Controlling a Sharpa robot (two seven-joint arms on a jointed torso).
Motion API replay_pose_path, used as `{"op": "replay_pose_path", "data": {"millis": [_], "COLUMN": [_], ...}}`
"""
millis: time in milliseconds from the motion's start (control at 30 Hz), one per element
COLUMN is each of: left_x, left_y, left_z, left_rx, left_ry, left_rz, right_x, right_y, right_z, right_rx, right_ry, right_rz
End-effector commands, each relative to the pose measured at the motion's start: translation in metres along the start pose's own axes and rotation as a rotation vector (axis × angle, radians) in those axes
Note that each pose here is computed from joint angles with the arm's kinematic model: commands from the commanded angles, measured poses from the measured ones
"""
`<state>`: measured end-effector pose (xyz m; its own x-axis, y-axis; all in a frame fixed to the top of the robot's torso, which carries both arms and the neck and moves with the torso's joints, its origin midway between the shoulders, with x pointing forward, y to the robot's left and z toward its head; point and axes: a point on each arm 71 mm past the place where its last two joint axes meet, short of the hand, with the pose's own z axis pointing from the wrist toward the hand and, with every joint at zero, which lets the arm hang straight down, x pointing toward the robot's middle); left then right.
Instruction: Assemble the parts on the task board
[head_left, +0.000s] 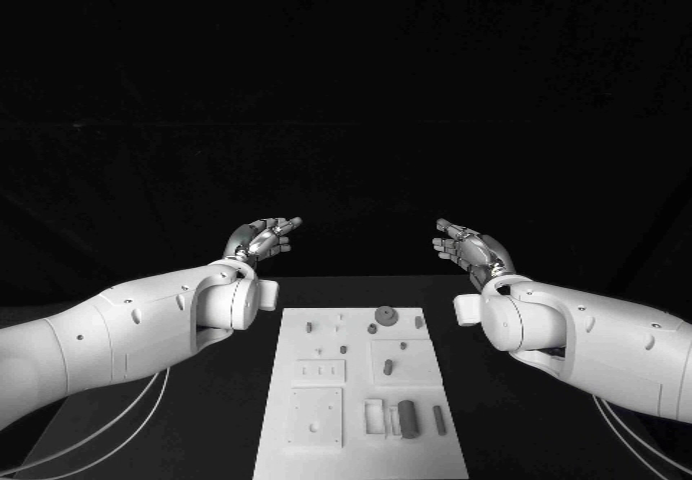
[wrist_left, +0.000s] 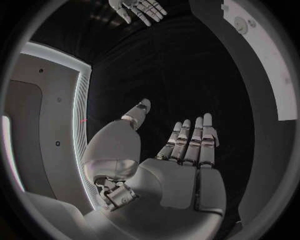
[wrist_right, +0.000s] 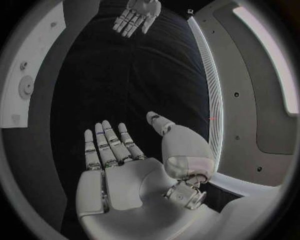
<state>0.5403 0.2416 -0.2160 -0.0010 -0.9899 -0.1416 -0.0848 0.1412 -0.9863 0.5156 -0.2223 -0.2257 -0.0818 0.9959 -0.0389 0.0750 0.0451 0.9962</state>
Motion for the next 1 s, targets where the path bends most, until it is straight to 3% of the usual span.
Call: {"op": "replay_pose_path", "data": {"millis": [33, 233, 500, 533, 733, 1000], "left_x": [0.0017, -0.0073, -0.0077, -0.0075, -0.0083, 0.002], "left_y": [0.0004, -0.0046, -0.0048, 0.0081, 0.008, 0.0052], "left_z": [0.0105, 0.021, 0.0214, 0.0171, 0.0132, -0.0004], "left_rx": [-0.094, -0.119, -0.12, -0.123, -0.108, -0.079], "left_ry": [0.137, 0.146, 0.147, 0.219, 0.257, 0.322], "left_rz": [0.033, 0.066, 0.067, 0.087, 0.109, 0.13], "right_x": [0.004, -0.008, -0.014, -0.03, -0.028, -0.021], "right_y": [-0.001, 0.005, 0.008, 0.001, 0.001, 0.003], "right_z": [0.011, 0.026, 0.033, 0.045, 0.048, 0.051], "right_rx": [0.091, 0.142, 0.169, -0.024, -0.057, -0.11], "right_ry": [0.205, 0.285, 0.324, 0.311, 0.326, 0.29], "right_rz": [0.027, -0.001, -0.018, -0.516, -0.696, -0.86]}}
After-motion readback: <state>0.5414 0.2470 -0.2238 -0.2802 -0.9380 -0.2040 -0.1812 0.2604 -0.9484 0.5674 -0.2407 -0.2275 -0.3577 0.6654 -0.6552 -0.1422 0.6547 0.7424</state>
